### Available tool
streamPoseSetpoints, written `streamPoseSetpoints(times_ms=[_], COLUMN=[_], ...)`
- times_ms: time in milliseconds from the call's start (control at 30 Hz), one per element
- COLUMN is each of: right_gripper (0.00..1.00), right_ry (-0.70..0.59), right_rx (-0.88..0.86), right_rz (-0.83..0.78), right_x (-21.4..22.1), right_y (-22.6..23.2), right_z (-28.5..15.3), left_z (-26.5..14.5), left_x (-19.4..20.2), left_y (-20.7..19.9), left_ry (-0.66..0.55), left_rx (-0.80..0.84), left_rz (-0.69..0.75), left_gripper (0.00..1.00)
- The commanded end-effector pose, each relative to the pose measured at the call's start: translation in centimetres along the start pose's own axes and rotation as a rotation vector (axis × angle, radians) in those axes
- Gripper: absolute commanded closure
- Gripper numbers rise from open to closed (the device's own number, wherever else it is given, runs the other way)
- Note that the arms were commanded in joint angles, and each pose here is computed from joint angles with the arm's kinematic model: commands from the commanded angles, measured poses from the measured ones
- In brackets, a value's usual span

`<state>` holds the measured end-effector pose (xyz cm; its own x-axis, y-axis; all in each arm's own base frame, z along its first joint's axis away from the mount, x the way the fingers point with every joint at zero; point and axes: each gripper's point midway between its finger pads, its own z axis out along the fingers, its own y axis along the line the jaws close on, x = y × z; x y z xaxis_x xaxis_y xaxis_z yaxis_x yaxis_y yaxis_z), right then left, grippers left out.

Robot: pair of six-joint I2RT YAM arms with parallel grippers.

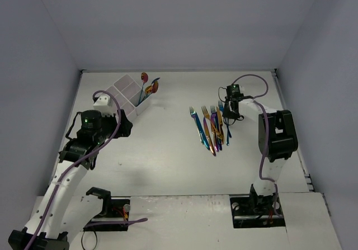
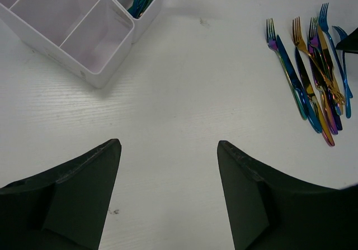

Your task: Sort the eating utensils into containers

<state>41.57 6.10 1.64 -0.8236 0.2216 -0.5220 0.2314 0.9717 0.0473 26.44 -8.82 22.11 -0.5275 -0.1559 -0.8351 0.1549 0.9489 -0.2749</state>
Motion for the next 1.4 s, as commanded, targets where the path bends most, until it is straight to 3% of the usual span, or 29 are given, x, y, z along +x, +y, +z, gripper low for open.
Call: streamPoseSetpoints(times_ms=[0, 133, 400, 667, 933, 1367], right_gripper=[0.82, 0.99, 1.00, 1.00, 1.00, 1.00], right_ry=[-0.046, -0.088, -0.268, -0.521, -0.644, -0.688], right_rx=[0.010, 0.010, -0.082, -0.530, -0.835, -0.953], right_rz=[-0.018, -0.066, -0.192, -0.550, -0.702, -0.725], right_x=[-1.5, -2.4, -5.6, -4.1, -0.2, 1.4], right_y=[0.0, 0.1, 3.5, 14.3, 19.8, 21.4], right_z=[0.6, -0.6, -7.9, -22.5, -31.8, -35.9], left_z=[-0.2, -0.5, -1.3, -2.1, -2.6, -0.3], left_x=[-1.2, -2.1, -5.6, -9.3, -12.1, -12.0], left_y=[-1.0, -1.5, -4.4, -10.6, -17.8, -21.8], left_ry=[-0.033, -0.050, -0.085, -0.066, -0.067, -0.024], left_rx=[0.036, 0.053, 0.161, 0.405, 0.623, 0.695], left_rz=[-0.015, -0.019, -0.047, -0.174, -0.243, -0.360], left_gripper=[0.33, 0.33, 0.33, 0.33, 0.33, 0.36])
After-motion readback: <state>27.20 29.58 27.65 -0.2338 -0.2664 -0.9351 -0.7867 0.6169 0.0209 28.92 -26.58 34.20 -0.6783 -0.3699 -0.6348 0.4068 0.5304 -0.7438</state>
